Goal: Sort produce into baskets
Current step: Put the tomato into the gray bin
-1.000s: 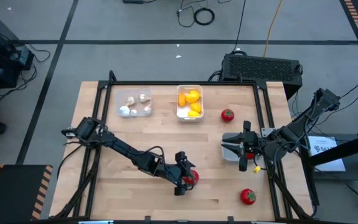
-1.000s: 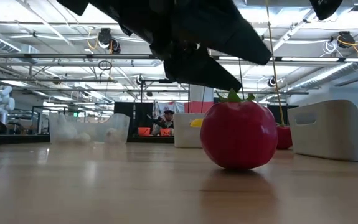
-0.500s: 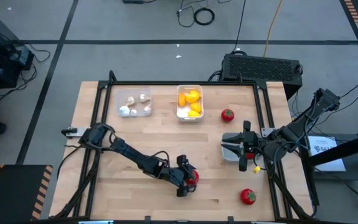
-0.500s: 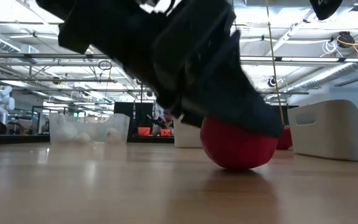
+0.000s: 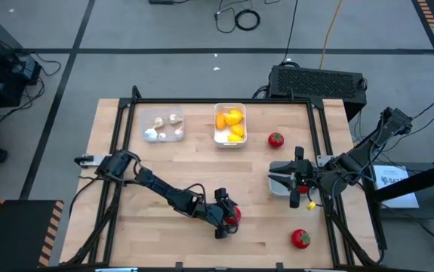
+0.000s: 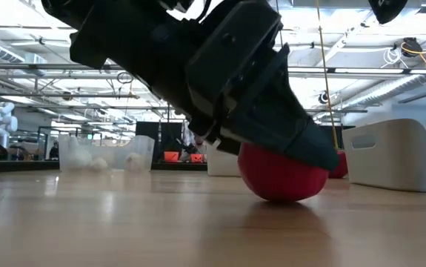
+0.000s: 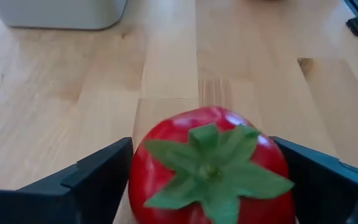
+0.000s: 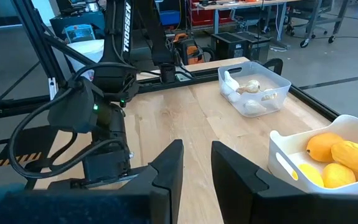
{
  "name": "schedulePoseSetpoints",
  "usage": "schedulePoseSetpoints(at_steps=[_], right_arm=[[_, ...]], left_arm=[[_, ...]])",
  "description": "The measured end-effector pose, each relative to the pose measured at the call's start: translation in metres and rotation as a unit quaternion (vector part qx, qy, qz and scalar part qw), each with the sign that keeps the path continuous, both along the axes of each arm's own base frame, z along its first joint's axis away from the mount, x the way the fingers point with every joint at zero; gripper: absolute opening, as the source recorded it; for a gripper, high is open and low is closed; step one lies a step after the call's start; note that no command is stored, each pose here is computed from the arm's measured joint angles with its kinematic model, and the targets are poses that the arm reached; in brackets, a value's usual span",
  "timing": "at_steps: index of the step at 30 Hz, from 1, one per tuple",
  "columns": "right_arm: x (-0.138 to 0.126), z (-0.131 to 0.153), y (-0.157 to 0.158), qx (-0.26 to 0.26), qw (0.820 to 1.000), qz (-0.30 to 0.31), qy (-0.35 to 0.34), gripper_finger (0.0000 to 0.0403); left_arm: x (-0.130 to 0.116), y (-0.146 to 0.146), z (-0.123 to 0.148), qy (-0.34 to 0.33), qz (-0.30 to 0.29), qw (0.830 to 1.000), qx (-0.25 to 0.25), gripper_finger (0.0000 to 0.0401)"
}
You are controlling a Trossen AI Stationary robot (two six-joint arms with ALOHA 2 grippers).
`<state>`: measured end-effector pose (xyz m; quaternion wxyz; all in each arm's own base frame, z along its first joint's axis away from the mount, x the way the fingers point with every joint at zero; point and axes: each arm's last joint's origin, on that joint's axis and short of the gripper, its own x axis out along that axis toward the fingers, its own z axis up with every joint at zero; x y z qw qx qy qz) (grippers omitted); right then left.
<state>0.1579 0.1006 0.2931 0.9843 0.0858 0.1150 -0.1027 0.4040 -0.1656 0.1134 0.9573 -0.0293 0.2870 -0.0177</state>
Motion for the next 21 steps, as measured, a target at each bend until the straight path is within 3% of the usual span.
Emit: schedulePoseSetpoints(at_steps=[7,15,21], right_arm=[[0.0,0.0,0.0,0.0,1.0,0.0,0.0,0.0075],[0.0,0.0,0.0,0.0,1.0,0.0,0.0,0.0075],[0.0,0.0,0.0,0.0,1.0,0.0,0.0,0.0075]], left_arm=[[0.0,0.0,0.0,0.001,0.0,1.0,0.0,0.0306],[0.001,-0.001,0.006,-0.018,0.002,1.0,-0.01,0.0309],[0.003,0.004,0.038,-0.077,0.01,0.997,0.003,0.0312]])
